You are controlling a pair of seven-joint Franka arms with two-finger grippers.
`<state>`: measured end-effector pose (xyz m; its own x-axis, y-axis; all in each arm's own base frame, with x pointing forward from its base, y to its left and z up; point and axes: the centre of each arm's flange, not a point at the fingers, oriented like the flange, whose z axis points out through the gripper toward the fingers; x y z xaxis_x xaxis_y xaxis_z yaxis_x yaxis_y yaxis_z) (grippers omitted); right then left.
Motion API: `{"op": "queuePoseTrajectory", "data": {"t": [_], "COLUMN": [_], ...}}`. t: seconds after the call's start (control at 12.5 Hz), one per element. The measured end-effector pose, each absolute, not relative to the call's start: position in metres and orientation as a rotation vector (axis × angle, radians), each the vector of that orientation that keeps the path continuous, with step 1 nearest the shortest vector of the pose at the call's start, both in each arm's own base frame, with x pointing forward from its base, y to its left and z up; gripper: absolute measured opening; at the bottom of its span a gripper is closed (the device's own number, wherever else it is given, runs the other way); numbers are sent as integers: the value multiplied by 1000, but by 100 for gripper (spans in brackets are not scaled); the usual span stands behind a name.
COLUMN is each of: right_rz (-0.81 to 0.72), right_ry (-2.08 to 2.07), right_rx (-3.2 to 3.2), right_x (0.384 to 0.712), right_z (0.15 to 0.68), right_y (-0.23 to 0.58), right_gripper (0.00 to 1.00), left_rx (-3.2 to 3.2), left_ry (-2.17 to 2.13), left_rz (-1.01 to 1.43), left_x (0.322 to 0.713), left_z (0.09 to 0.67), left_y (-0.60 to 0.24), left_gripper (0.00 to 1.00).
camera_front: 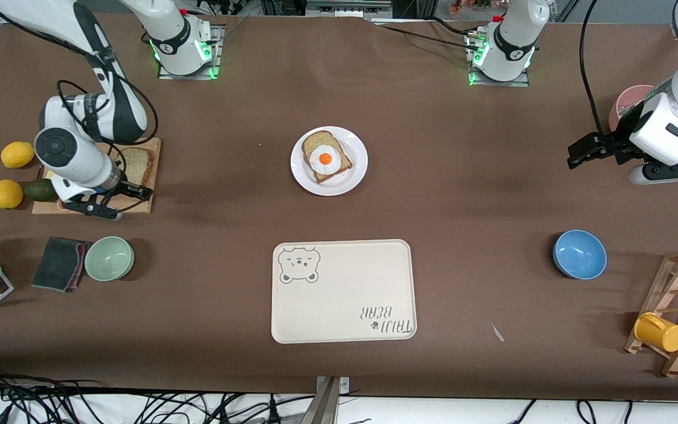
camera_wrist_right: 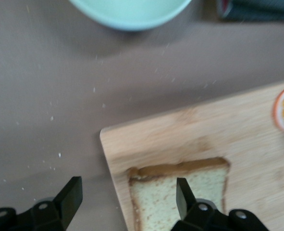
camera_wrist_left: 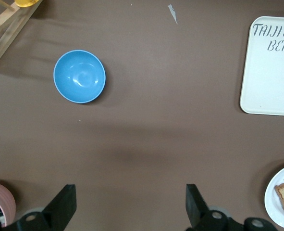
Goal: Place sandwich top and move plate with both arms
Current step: 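Lower the right gripper and grasp the bread slice, then lift the bread slice and carry it over the egg toast plate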
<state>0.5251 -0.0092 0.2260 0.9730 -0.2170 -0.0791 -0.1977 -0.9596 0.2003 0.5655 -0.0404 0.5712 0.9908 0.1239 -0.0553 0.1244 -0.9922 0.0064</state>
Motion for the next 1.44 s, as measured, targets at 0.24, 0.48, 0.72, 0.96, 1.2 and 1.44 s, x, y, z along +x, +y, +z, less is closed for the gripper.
{"op": "queuePoseTrajectory", "data": {"t": [0.24, 0.48, 0.72, 0.96, 1.2, 1.44], "right_rz": [-197, -234, -278, -289, -270, -270], "right_ry": [-306, -238, -267, -261, -222, -257], "right_rx": [2917, 2856, 2782, 2702, 2661, 2641], "right_x": [516, 511, 501, 492, 493, 495], "right_z": [211, 209, 202, 194, 195, 196], "right_y": [-2, 9, 34, 58, 51, 30], "right_gripper": [88, 85, 83, 83, 83, 82], "left_rx": [3125, 3125, 3124, 3124, 3124, 3125], "left_ry": [195, 195, 195, 195, 195, 195], "left_rz": [-86, -86, -86, -86, -86, -86], "left_x": [565, 565, 565, 565, 565, 565], "left_z": [571, 571, 571, 571, 571, 571], "left_y": [-40, -40, -40, -40, -40, -40], "left_gripper": [100, 100, 100, 100, 100, 100]}}
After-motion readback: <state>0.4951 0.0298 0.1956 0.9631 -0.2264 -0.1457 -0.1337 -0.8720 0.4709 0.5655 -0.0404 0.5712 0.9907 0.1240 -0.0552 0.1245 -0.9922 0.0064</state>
